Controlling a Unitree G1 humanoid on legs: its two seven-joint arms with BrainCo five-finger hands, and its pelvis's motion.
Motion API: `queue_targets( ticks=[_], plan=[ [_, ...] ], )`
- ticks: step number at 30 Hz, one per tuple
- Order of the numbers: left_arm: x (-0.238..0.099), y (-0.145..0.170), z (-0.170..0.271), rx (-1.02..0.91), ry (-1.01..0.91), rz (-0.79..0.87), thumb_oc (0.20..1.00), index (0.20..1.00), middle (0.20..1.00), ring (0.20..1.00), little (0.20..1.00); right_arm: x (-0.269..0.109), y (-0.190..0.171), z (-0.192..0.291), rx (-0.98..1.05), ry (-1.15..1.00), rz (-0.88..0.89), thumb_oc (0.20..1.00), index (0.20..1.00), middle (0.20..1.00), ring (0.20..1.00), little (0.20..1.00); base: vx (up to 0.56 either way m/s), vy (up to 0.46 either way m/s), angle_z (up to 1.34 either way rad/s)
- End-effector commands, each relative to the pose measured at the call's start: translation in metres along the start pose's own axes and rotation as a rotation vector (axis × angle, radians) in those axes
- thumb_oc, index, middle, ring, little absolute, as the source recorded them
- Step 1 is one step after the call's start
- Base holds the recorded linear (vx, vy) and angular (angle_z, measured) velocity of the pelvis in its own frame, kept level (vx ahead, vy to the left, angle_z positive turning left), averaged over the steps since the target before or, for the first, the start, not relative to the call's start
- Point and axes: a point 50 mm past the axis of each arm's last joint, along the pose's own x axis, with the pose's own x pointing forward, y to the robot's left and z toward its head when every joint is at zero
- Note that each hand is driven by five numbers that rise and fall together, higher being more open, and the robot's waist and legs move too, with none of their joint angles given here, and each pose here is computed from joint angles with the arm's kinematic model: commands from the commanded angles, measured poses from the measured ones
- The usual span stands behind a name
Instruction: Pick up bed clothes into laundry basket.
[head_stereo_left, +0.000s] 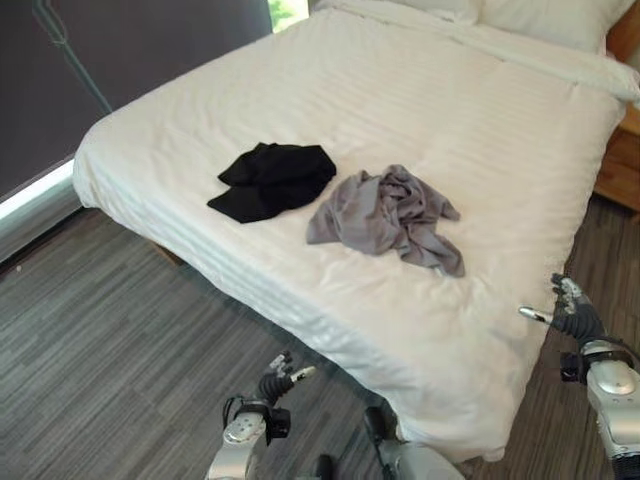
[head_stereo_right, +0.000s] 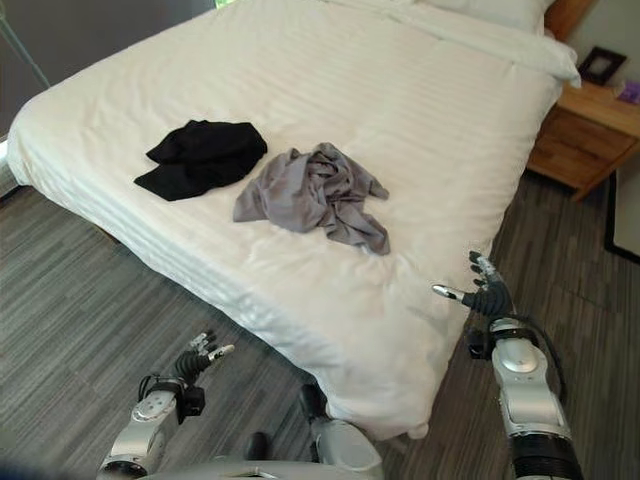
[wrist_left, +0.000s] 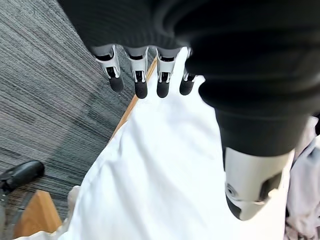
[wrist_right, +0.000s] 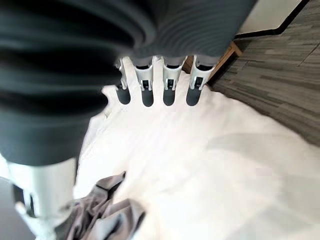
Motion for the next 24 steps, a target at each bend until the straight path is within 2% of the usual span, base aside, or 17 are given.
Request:
queue_targets(
  ticks=[1, 4, 5, 6, 7, 10, 14, 18, 19, 24],
  plan=[
    [0.001, 0.008, 0.012, 0.060, -0.054, -0.019, 1.000, 1.000, 1.000, 1.000, 1.000, 0.026, -0.027, 0.051, -0.140, -0.195, -0.093, 1.000, 1.000, 1.000, 1.000, 1.000, 0.03, -0.006, 0.00],
    [0.001, 0.002, 0.015, 0.061, -0.065, -0.045, 1.000, 1.000, 1.000, 1.000, 1.000, 0.057, -0.035, 0.083, -0.326, -0.236, -0.064, 1.000, 1.000, 1.000, 1.000, 1.000, -0.03, 0.011, 0.08],
    [-0.001, -0.006, 0.016, 0.040, -0.079, -0.063, 1.000, 1.000, 1.000, 1.000, 1.000, 0.081, -0.040, 0.132, -0.536, -0.331, -0.084, 1.000, 1.000, 1.000, 1.000, 1.000, -0.08, 0.046, 0.30],
    [-0.003, -0.014, 0.009, 0.013, -0.064, -0.080, 1.000, 1.000, 1.000, 1.000, 1.000, 0.097, -0.041, 0.165, -0.590, -0.369, -0.131, 1.000, 1.000, 1.000, 1.000, 1.000, -0.10, 0.058, 0.32],
    [-0.007, -0.009, 0.005, 0.012, -0.051, -0.064, 1.000, 1.000, 1.000, 1.000, 1.000, 0.106, -0.046, 0.196, -0.725, -0.408, -0.181, 1.000, 1.000, 1.000, 1.000, 1.000, -0.06, 0.046, 0.41],
    [-0.019, 0.019, -0.037, -0.033, 0.104, 0.064, 1.000, 1.000, 1.000, 1.000, 1.000, 0.118, -0.052, 0.232, -1.188, -0.362, -0.160, 1.000, 1.000, 1.000, 1.000, 1.000, -0.07, 0.040, 0.73],
    [-0.030, 0.027, -0.069, -0.105, 0.227, 0.134, 1.000, 1.000, 1.000, 1.000, 1.000, 0.121, -0.055, 0.240, -1.309, -0.325, -0.175, 1.000, 1.000, 1.000, 1.000, 1.000, -0.01, 0.021, 0.20],
    [-0.042, 0.029, -0.104, -0.189, 0.372, 0.209, 1.000, 1.000, 1.000, 1.000, 1.000, 0.125, -0.056, 0.245, -1.347, -0.284, -0.198, 1.000, 1.000, 1.000, 1.000, 1.000, -0.02, 0.024, -0.06],
    [-0.045, 0.024, -0.114, -0.227, 0.421, 0.217, 1.000, 1.000, 1.000, 1.000, 1.000, 0.126, -0.060, 0.245, -1.453, -0.238, -0.201, 1.000, 1.000, 1.000, 1.000, 1.000, -0.03, 0.045, 0.08],
    [-0.059, 0.018, -0.140, -0.281, 0.543, 0.245, 1.000, 1.000, 1.000, 1.000, 1.000, 0.128, -0.065, 0.221, -1.531, -0.141, -0.133, 1.000, 1.000, 1.000, 1.000, 1.000, 0.00, 0.017, -0.01]
  ],
)
